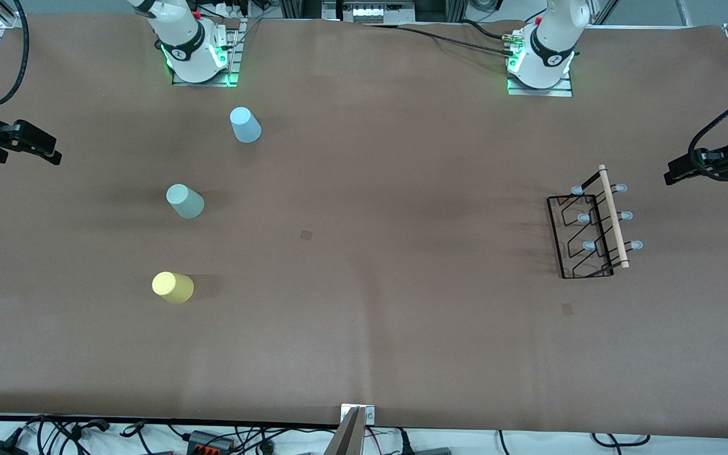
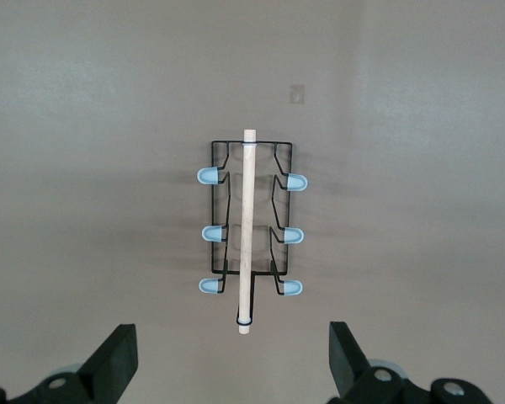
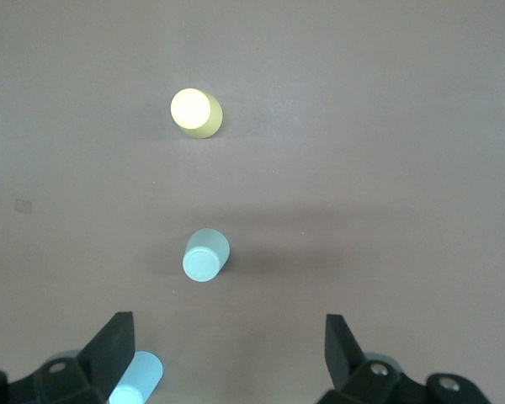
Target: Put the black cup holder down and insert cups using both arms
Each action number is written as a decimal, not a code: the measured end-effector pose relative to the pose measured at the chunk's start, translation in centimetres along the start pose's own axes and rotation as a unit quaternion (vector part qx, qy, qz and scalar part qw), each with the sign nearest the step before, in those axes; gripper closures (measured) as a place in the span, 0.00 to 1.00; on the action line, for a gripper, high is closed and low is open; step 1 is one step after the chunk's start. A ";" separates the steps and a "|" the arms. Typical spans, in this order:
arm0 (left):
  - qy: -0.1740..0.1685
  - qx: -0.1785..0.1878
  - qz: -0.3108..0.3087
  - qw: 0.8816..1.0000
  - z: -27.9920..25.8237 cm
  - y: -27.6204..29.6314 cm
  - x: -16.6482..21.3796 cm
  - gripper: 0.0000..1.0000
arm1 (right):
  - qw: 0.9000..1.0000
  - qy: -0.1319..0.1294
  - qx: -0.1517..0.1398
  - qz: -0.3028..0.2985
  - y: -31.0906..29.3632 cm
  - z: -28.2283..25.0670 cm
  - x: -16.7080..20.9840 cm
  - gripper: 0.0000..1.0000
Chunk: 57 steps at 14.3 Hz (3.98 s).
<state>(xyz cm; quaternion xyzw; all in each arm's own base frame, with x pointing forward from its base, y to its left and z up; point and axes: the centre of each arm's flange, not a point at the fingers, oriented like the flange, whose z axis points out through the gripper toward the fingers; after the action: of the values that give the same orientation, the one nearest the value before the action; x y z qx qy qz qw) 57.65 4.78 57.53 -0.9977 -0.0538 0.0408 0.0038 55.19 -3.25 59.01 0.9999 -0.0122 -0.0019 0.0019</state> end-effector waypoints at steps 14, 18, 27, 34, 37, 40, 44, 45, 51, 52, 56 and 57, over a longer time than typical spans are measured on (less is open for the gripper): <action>-0.015 -0.001 0.008 1.000 1.6 0.9 0.8 0.00 | 1.000 0.001 0.000 -0.001 -0.1 -0.1 0.0 0.00; -0.036 -0.002 0.039 0.999 3.9 1.0 1.6 0.00 | 1.000 0.001 0.000 -0.001 -0.1 -0.1 0.0 0.00; -0.020 -0.004 0.055 0.998 17.9 1.0 2.0 0.00 | 1.000 0.000 0.000 -0.001 -0.1 0.0 0.0 0.00; -0.023 -0.004 0.055 0.998 21.1 0.9 0.0 0.26 | 1.000 -0.012 0.000 -0.002 -0.1 1.2 0.4 0.00; -0.030 -0.004 0.053 0.998 22.4 0.6 -0.5 0.31 | 0.999 -0.038 0.001 -0.004 -0.3 4.0 1.4 0.00; -0.027 -0.004 0.052 0.998 23.2 0.5 -0.8 0.36 | 0.997 -0.075 0.002 -0.018 -1.9 7.3 2.2 0.00; -0.026 -0.004 0.049 0.998 23.5 0.2 -0.9 0.53 | 0.993 -0.112 0.003 -0.026 -2.9 10.9 3.1 0.00; -0.026 -0.004 0.048 0.998 23.5 0.1 -0.9 0.61 | 0.993 -0.116 0.002 -0.028 -3.1 11.6 3.3 0.00; -0.022 -0.006 0.037 0.999 23.8 -1.1 -0.8 0.79 | 0.994 -0.108 0.002 -0.031 -3.5 12.8 4.1 0.00; -0.022 -0.006 0.037 0.999 23.9 -1.2 -0.8 0.85 | 0.993 -0.110 0.002 -0.031 -3.5 13.1 4.0 0.00; -0.021 -0.006 0.037 0.999 23.8 -1.2 -0.8 0.85 | 0.990 -0.132 0.001 -0.042 -4.7 16.1 3.2 0.00; -0.023 -0.006 0.037 0.999 23.6 -1.2 -0.8 0.85 | 0.990 -0.138 0.001 -0.042 -4.8 17.4 3.0 0.00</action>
<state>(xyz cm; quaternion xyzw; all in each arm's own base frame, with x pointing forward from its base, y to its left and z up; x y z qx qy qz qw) 54.81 5.95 34.09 -0.9978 -0.0173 0.0636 -0.0048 58.23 1.45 41.58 0.9898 0.0301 -0.1395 -0.0007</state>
